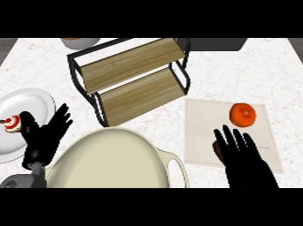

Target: Pick the sweet potato from the placemat and place it in the tiered shelf

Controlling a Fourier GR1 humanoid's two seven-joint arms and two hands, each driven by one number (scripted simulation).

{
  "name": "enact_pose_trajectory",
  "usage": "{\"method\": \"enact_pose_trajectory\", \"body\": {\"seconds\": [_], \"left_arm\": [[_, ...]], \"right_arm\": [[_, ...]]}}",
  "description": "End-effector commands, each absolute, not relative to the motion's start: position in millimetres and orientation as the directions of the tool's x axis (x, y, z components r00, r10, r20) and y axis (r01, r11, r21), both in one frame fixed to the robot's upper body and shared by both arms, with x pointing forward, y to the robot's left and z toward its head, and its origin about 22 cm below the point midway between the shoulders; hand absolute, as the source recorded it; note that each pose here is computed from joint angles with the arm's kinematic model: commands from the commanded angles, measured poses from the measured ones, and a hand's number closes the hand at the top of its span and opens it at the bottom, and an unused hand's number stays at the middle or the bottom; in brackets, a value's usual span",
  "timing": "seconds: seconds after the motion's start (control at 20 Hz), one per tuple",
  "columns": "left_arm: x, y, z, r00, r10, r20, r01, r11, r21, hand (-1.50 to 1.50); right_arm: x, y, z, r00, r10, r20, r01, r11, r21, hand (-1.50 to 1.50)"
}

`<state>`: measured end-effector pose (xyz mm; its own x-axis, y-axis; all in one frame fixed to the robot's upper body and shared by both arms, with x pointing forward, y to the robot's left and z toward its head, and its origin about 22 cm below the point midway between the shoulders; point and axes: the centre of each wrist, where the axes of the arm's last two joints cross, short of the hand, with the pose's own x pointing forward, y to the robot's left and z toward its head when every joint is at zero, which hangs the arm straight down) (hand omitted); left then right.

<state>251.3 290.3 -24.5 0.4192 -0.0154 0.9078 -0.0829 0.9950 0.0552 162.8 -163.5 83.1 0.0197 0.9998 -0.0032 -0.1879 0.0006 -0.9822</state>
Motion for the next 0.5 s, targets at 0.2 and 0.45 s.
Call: {"method": "enact_pose_trajectory", "body": {"seconds": [0.2, 0.45], "left_arm": [[249, 278, -25, 0.442, -0.021, 0.897, -0.085, 0.994, 0.065, 0.00], [252, 311, -19, 0.440, -0.025, 0.897, -0.081, 0.994, 0.068, 0.00]], "right_arm": [[185, -166, 55, 0.049, 0.998, -0.049, -0.143, -0.041, -0.989, -1.50], [163, -162, 42, 0.063, 0.997, -0.053, -0.159, -0.042, -0.986, -1.50]]}}
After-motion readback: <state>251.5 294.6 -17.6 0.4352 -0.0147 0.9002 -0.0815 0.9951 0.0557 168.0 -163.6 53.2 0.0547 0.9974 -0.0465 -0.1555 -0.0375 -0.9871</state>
